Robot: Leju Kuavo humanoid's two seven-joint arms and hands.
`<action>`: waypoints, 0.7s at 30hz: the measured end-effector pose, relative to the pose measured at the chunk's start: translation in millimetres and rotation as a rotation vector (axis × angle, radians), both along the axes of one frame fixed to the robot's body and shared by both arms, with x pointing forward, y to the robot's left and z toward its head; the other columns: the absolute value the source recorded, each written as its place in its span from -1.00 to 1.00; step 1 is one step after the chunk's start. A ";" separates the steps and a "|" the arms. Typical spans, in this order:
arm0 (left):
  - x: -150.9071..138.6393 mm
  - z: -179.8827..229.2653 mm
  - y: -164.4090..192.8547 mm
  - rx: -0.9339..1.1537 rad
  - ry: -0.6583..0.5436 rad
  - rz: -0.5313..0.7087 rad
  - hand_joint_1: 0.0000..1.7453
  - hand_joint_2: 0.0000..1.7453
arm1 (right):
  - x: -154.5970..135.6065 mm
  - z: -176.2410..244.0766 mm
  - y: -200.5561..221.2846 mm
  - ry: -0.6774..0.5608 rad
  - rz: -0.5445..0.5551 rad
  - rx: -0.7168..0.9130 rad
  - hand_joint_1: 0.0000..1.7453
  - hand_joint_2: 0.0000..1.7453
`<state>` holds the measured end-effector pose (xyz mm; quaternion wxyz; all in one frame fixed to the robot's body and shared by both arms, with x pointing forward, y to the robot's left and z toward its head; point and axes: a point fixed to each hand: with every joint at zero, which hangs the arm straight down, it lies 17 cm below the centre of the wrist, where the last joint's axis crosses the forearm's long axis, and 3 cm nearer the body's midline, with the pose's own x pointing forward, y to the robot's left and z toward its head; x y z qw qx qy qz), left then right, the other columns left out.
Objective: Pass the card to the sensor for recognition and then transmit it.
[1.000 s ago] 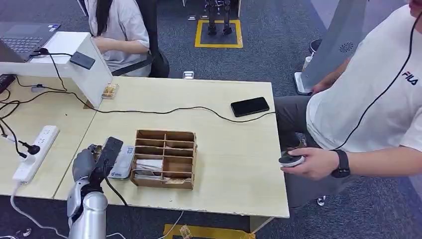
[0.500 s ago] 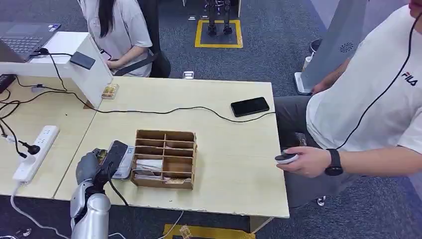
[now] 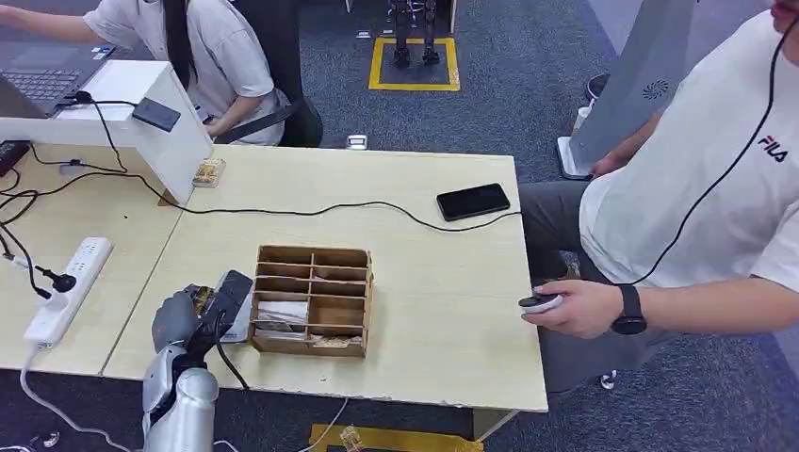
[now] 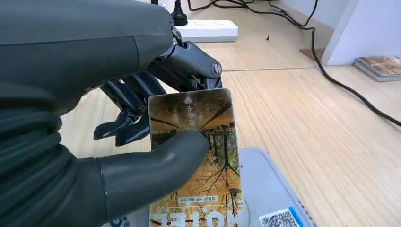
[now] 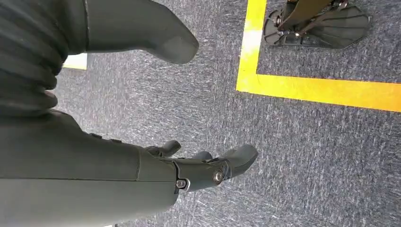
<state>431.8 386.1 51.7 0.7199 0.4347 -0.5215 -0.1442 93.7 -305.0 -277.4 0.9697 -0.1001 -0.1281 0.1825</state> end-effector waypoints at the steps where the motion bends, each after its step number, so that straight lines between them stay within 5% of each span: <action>1: 0.0 0.0 0.0 0.000 0.000 0.000 1.00 1.00 | 0.0 0.0 0.0 0.000 0.000 0.000 -1.00 1.00; 12: 0.0 -6.7 -5.5 -0.027 -0.006 -0.011 1.00 1.00 | 0.4 0.1 1.5 -0.003 0.000 -0.001 -1.00 1.00; 21: 10.0 10.8 -26.7 -0.426 -0.204 -0.097 1.00 1.00 | 1.2 0.3 1.8 -0.007 0.005 0.001 -1.00 1.00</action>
